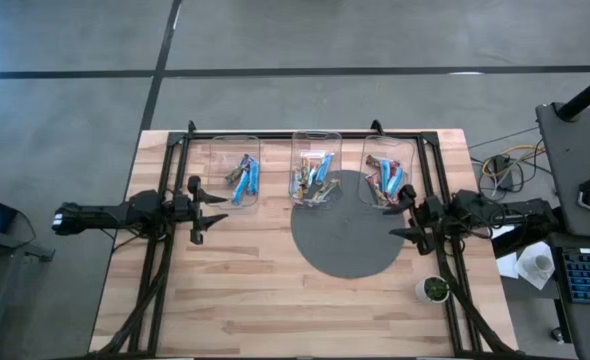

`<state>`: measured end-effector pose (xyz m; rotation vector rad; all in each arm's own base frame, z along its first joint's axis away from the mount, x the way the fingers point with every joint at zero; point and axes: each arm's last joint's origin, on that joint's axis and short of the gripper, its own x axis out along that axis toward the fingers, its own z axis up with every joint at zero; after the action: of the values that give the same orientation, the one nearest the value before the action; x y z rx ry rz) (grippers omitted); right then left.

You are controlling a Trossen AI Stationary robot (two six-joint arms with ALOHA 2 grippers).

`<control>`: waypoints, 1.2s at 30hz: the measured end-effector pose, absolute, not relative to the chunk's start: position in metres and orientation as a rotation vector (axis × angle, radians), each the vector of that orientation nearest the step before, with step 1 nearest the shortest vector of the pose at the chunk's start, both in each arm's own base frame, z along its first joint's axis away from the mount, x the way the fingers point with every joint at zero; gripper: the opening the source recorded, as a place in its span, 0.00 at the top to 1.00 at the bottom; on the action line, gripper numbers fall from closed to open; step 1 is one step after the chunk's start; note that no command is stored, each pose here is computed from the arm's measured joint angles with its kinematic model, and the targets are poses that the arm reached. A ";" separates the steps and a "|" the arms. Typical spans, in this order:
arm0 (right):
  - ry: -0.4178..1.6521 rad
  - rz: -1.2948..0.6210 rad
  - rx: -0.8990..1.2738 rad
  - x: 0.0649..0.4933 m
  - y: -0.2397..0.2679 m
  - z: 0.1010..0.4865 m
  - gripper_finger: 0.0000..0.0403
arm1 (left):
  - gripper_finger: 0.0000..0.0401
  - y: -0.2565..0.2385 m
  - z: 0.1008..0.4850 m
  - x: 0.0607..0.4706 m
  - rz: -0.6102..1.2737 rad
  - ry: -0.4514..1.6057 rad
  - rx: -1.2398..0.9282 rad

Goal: Pick and place Granola Bars by type
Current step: Return to Home Position

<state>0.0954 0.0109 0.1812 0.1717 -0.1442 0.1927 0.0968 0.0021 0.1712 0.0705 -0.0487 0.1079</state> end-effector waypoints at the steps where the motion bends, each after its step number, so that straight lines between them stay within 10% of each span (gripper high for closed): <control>1: -0.139 0.193 0.184 0.096 0.011 0.181 0.39 | 0.54 0.002 0.171 0.097 0.108 -0.049 0.071; 36: -0.137 0.190 0.164 0.096 0.011 0.181 0.38 | 0.54 0.002 0.171 0.097 0.108 -0.049 0.071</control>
<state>0.0959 0.0109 0.1806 0.1638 -0.1371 0.1904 0.0968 0.0021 0.1713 0.0705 -0.0489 0.1076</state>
